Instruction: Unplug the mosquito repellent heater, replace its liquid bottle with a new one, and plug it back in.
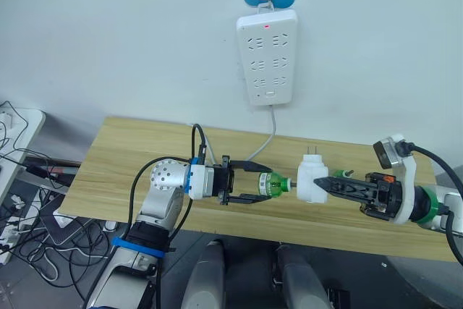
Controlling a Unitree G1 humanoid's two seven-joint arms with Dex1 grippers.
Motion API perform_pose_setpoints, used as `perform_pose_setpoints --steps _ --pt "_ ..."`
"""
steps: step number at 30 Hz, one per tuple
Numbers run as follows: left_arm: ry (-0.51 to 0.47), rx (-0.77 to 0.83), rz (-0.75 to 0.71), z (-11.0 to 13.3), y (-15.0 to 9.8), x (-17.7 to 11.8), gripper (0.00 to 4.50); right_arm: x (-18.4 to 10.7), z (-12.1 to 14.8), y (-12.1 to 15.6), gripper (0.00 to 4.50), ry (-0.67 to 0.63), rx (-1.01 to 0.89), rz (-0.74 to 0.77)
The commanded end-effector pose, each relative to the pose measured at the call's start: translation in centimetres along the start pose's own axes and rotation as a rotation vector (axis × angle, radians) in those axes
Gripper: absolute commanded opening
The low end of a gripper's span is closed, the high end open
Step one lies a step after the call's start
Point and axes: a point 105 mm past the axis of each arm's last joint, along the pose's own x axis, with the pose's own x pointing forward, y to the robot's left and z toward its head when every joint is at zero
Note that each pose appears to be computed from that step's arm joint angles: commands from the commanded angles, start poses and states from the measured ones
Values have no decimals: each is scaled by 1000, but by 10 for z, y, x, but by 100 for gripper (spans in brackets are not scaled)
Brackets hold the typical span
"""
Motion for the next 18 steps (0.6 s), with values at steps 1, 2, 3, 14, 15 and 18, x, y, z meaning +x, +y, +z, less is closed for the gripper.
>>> perform_pose_setpoints --steps 1,2,3,14,15,18 --pt "-26 30 -25 7 0 5 216 0 2 9 290 4 -16 34" --pt "-26 31 -25 7 1 6 216 2 1 9 290 12 -18 35" --pt "-27 32 -23 7 1 6 216 3 -2 10 290 24 -18 34" --pt "-29 40 -23 6 4 8 216 8 -8 14 290 61 -17 60" --pt "-30 40 -22 6 4 8 216 8 -9 14 290 63 -18 62" --pt "-30 41 -22 6 3 8 216 8 -11 14 290 78 -17 62"
